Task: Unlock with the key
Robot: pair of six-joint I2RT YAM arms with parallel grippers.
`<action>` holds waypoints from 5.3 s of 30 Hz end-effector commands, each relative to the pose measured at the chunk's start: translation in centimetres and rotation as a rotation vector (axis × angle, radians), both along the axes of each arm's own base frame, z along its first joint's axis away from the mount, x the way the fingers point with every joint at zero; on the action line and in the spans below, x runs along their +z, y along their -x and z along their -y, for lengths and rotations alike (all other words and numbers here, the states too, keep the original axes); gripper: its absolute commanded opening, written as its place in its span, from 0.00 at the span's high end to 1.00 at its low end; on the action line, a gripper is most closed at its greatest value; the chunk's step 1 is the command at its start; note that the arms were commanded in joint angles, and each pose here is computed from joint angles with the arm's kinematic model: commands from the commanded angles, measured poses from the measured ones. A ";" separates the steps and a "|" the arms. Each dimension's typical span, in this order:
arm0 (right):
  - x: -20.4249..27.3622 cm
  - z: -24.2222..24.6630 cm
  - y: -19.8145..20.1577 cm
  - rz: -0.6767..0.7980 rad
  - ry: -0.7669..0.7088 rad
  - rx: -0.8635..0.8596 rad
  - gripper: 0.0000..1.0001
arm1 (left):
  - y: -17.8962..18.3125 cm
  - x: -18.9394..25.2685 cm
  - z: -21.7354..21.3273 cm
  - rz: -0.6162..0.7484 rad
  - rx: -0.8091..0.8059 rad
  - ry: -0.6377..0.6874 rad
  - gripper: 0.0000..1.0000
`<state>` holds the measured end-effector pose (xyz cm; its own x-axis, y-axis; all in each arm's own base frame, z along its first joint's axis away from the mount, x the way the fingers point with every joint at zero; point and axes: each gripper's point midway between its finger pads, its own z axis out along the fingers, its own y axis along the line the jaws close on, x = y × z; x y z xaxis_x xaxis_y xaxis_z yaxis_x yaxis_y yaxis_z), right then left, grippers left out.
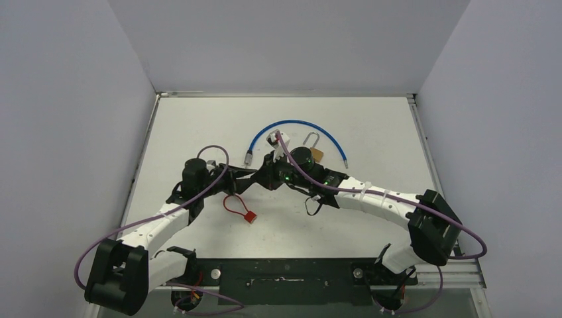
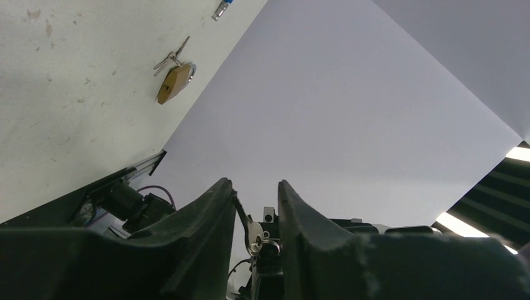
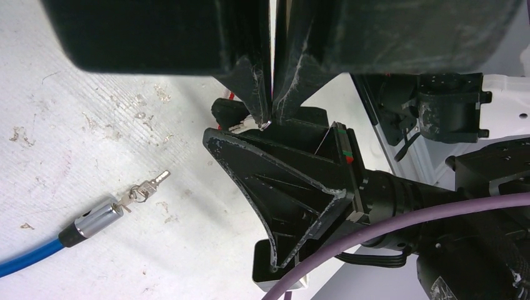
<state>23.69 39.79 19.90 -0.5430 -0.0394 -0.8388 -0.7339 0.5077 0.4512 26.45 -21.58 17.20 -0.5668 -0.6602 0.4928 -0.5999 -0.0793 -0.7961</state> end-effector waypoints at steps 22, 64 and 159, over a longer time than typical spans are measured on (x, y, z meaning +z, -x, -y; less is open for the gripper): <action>11.4 4.4 -3.3 -0.013 -0.491 -0.125 0.28 | -4.1 14.6 -0.5 1.091 0.017 -0.345 1.00; 19.9 1.8 -1.2 0.134 -0.599 0.078 1.00 | 1.1 25.8 0.7 1.417 0.016 -0.002 0.92; 21.0 4.5 -3.0 0.194 -0.574 0.018 0.50 | -0.3 23.0 1.1 1.554 -0.103 -0.406 1.00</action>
